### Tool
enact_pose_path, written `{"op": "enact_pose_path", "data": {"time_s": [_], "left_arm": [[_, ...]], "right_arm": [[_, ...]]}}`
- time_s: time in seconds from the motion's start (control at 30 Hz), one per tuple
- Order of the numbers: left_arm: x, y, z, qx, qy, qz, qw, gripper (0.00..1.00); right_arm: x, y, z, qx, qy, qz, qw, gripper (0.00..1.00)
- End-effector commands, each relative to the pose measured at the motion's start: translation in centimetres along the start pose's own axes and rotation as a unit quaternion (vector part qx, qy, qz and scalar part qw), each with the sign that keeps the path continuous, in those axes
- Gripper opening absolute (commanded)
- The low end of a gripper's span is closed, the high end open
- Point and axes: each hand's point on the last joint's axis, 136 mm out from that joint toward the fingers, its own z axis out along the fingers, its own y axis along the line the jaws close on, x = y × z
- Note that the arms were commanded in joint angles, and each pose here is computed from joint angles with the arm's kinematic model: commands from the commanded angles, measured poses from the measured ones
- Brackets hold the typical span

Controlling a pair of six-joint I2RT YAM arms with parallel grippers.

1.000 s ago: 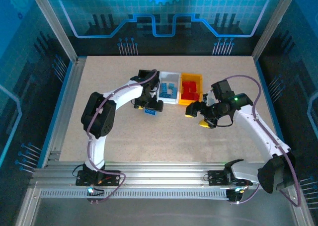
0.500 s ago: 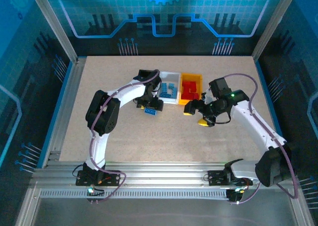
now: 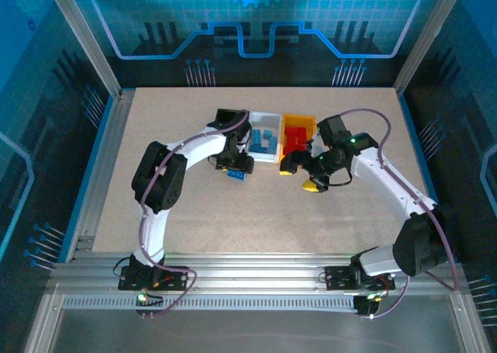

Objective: Sort the legos into containers by color

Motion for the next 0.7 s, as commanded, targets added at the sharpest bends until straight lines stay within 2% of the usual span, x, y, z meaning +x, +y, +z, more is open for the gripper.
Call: {"op": "enact_pose_path", "data": {"time_s": [0.0,0.33,0.5,0.67], "left_arm": [[2.5,0.7,0.4,-0.008,0.039,-0.012,0.999,0.72],[3.3,0.7,-0.7,0.006,0.04,-0.021,0.999,0.67],[2.9,0.2,-2.7,0.076,0.027,-0.083,0.993,0.67],[2.3,-0.8,-5.5,0.188,0.008,-0.176,0.966,0.67]], "right_arm": [[0.2,1.0,0.0,-0.003,0.004,-0.004,1.0,0.93],[0.6,1.1,0.3,0.002,0.001,-0.006,1.0,0.93],[0.7,1.0,0.5,0.007,-0.002,-0.008,1.0,0.94],[0.8,0.7,0.7,0.01,-0.005,-0.005,1.0,0.94]]}}
